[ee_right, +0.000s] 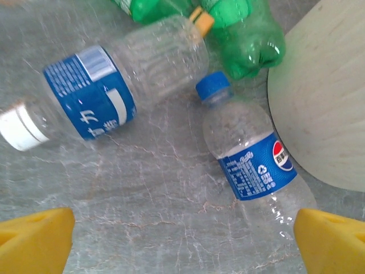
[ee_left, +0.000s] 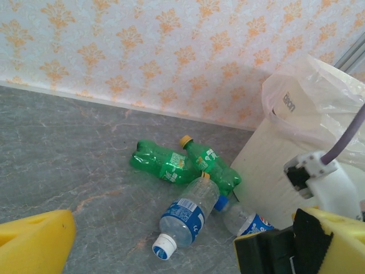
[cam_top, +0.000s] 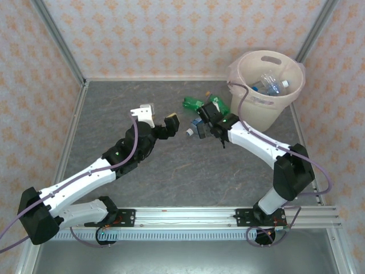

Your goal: Put the plastic bottles in the bin

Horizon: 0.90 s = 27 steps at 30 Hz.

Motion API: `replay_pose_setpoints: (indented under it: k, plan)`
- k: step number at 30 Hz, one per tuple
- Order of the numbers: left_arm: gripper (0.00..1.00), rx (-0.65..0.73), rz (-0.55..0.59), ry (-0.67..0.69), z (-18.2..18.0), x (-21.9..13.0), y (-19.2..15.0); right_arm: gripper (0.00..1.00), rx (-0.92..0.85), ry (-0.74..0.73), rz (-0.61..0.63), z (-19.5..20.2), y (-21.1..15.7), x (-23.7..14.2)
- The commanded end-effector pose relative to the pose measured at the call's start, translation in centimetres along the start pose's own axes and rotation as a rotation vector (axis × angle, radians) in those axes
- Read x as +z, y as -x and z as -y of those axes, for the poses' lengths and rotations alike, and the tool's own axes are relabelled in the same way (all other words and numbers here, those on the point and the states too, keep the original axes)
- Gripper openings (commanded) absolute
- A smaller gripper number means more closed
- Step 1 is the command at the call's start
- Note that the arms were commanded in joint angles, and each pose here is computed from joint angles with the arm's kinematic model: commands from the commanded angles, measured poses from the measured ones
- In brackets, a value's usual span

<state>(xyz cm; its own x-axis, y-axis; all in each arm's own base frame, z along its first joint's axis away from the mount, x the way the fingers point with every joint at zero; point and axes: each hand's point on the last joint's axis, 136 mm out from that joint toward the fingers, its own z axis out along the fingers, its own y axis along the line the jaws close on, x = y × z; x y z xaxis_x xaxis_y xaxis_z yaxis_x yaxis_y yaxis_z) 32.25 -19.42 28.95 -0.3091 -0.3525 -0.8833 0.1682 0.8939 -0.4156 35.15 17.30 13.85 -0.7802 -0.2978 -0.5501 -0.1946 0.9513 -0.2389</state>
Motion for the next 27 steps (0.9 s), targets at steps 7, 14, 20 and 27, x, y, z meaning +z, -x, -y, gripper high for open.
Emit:
replay_pose_setpoints:
  k: [7,14,20,27]
  plan:
    - [0.99,-0.015,0.032,-0.014,0.4,-0.6,1.7,0.91,-0.098,-0.133,-0.018,1.2,-0.9,2.6]
    - [0.99,-0.02,0.039,-0.009,0.0,-1.1,1.8,0.84,-0.099,-0.137,-0.059,1.9,-1.5,4.6]
    - [0.99,-0.018,0.038,-0.009,0.0,-1.2,1.9,0.81,-0.095,-0.149,-0.094,2.8,-2.1,6.2]
    - [0.99,-0.019,0.035,-0.008,-0.1,-1.3,1.9,0.79,-0.091,-0.159,-0.123,3.4,-2.3,7.6]
